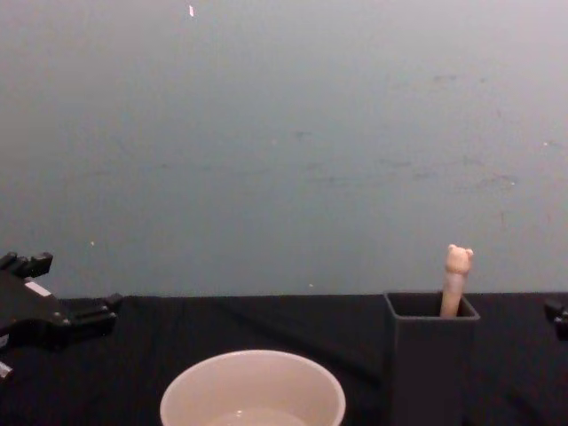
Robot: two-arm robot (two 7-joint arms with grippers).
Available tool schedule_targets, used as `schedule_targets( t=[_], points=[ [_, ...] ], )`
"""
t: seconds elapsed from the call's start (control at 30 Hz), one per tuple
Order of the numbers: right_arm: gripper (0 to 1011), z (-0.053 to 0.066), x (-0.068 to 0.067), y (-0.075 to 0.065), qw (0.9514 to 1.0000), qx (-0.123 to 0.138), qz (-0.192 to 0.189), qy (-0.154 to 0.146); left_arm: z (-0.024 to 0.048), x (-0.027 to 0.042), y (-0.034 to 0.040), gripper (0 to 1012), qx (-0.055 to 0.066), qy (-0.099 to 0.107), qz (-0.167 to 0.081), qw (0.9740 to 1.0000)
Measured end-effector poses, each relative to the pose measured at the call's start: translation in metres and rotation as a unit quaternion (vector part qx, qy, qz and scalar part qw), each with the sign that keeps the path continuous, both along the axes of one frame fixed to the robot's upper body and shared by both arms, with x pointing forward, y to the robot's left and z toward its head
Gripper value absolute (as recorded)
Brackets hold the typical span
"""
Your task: Pick up the stirring spoon with one hand, stir inside the cup, then place it back in its original position.
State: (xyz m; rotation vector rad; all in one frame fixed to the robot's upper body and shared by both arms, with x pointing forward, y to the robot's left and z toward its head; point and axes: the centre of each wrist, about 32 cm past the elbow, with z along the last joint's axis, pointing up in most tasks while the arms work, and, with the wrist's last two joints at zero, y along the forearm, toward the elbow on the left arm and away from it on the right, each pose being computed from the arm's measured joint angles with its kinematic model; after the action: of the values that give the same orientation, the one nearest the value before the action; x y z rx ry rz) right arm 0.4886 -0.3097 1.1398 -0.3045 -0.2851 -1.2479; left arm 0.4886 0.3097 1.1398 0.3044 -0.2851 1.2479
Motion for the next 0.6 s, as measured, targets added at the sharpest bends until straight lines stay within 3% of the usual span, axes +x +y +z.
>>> schedule_targets(
  t=[0.37, 0.6],
  points=[
    [1002, 0.0, 0.0, 0.0, 1.0, 0.0, 0.0, 0.0, 0.0, 0.0, 0.0, 1001, 0.0, 0.0, 0.0, 1.0],
    [1002, 0.0076, 0.0031, -0.004, 0.9998, 0.015, 0.011, 0.002, 0.0, 0.0, 0.0, 1001, 0.0, 0.0, 0.0, 1.0]
  ],
)
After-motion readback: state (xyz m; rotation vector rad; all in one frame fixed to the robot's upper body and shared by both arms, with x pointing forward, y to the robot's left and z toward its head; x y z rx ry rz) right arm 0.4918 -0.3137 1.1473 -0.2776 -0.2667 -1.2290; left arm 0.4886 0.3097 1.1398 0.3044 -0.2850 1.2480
